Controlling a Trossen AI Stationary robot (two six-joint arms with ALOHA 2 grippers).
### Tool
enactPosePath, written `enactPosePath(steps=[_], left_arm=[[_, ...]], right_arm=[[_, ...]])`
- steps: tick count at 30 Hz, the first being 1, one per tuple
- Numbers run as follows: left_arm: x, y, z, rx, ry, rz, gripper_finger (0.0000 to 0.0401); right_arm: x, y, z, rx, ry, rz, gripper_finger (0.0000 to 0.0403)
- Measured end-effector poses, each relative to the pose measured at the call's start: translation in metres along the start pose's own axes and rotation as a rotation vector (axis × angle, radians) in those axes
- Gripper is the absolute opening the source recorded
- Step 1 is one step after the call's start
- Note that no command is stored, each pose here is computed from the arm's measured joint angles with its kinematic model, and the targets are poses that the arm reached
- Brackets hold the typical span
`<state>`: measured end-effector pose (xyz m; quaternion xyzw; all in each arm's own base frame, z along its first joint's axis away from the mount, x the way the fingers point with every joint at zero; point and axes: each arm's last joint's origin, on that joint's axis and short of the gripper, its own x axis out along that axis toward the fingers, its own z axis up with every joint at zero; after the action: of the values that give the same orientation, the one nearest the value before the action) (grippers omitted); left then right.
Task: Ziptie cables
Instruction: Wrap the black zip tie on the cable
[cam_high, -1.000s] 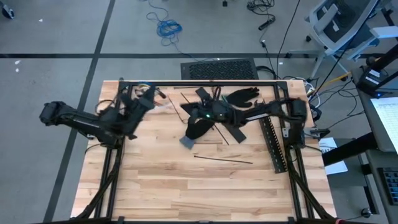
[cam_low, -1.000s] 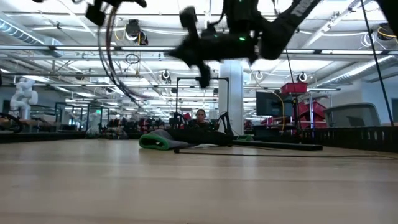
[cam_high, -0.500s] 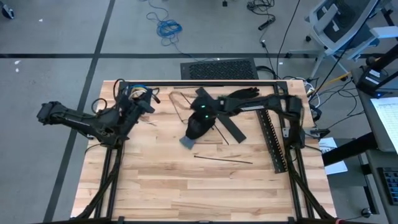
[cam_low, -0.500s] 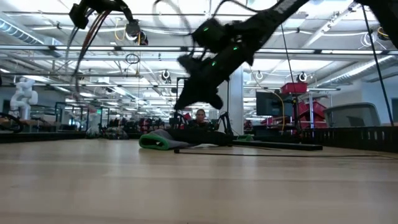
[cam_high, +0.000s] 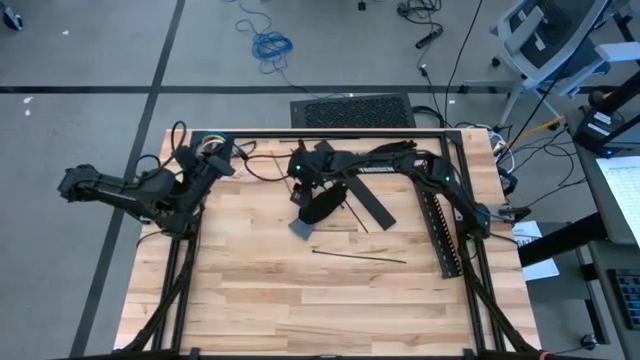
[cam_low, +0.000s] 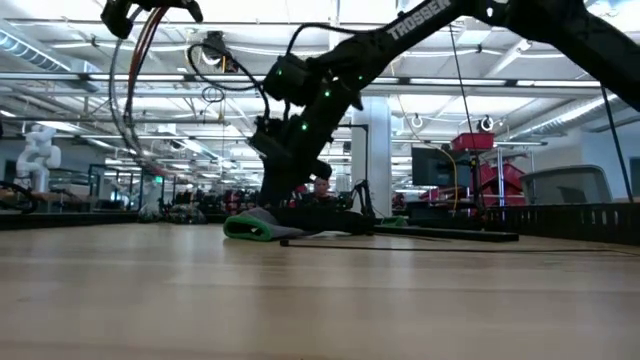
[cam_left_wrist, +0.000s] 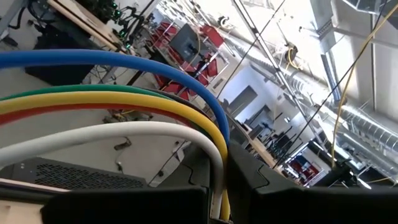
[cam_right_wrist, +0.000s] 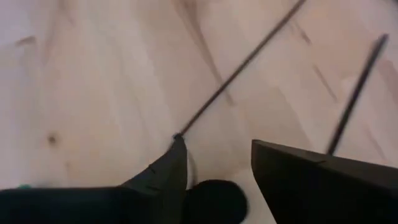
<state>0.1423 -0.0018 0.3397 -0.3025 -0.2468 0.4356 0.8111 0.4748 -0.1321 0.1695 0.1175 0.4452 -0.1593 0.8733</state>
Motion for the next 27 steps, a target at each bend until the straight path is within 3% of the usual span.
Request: enactPosePath(steps=[7,27], left_arm=[[0.0,0.0,0.0,0.0,0.001,-0.001,0.0025],[0.0,0.0,0.0,-0.001,0.0,-0.001,0.0025]], right_arm=[[0.004,-0.007,-0.011,0.01,0.091,0.007,0.0144],[0.021,0.003,-0.013,0.059,0.092,0.067,0.0146]])
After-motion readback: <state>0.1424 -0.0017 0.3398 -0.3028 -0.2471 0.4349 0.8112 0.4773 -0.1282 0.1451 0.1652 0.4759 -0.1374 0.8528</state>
